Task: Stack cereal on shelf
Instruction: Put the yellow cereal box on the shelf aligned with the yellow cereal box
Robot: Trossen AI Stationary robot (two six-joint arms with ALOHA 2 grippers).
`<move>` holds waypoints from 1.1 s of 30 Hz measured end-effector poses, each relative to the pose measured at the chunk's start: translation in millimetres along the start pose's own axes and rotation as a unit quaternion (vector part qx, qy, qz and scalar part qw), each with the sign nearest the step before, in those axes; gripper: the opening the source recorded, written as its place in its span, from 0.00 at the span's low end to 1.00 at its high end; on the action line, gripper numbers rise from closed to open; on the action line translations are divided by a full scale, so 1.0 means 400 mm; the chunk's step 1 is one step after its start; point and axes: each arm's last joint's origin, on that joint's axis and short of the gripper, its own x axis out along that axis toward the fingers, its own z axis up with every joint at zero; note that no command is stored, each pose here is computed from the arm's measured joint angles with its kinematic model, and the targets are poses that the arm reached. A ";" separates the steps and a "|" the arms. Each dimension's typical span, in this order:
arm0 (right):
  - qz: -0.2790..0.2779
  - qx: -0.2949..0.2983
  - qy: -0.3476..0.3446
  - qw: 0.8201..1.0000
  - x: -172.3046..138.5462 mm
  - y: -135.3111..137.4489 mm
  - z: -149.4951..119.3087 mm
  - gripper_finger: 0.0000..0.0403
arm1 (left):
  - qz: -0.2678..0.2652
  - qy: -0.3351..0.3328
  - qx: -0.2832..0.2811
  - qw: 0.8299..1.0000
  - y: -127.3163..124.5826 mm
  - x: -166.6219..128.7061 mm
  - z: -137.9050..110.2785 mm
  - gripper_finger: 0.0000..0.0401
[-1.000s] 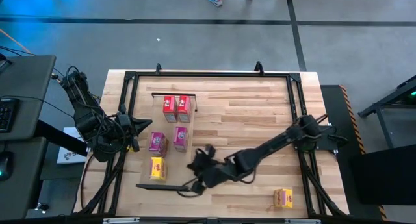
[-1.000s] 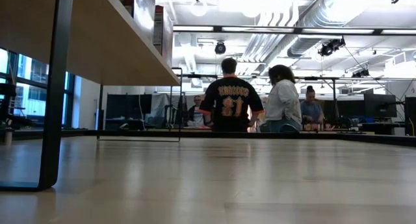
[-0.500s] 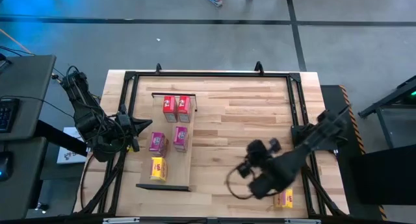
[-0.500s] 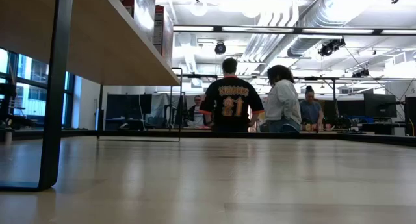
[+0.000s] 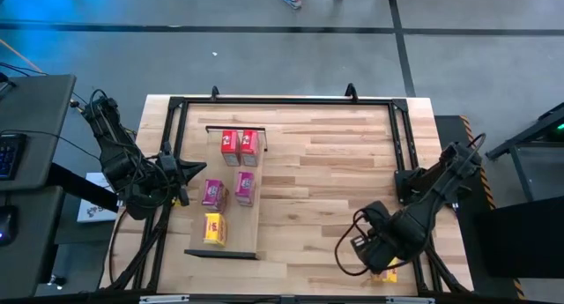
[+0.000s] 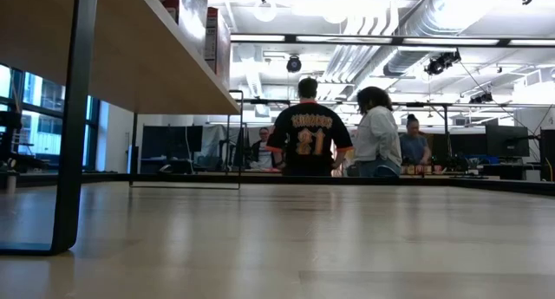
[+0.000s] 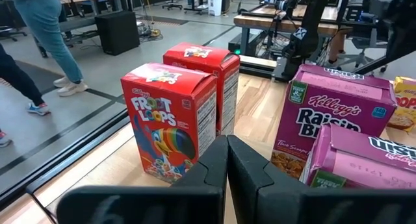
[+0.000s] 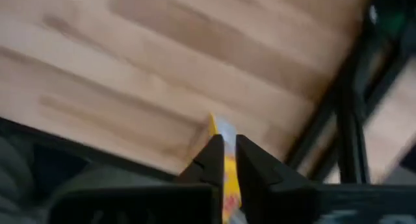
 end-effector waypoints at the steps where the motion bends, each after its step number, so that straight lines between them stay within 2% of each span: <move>1: -0.006 0.004 0.015 1.000 0.000 -0.003 -0.007 0.05 | 0.000 0.000 -0.001 1.000 0.000 0.000 0.000 0.00; 5: -0.012 0.030 0.037 0.999 0.004 -0.008 -0.039 0.20 | -0.002 0.002 0.000 1.000 0.000 0.000 0.000 0.00; 12: -0.044 0.089 0.075 0.992 0.034 -0.014 -0.131 0.54 | -0.002 0.002 0.005 1.000 0.000 0.000 0.000 0.00; 17: -0.045 0.104 0.056 0.992 0.055 -0.019 -0.173 0.70 | -0.002 0.003 0.004 1.000 -0.001 0.000 0.000 0.00; 22: -0.026 0.106 0.019 0.994 0.084 0.009 -0.176 0.75 | -0.008 0.004 -0.009 1.000 -0.005 0.000 0.003 0.00; 33: -0.075 0.123 0.014 0.990 0.143 0.040 -0.191 0.76 | -0.016 0.012 -0.014 1.000 -0.007 0.000 0.002 0.00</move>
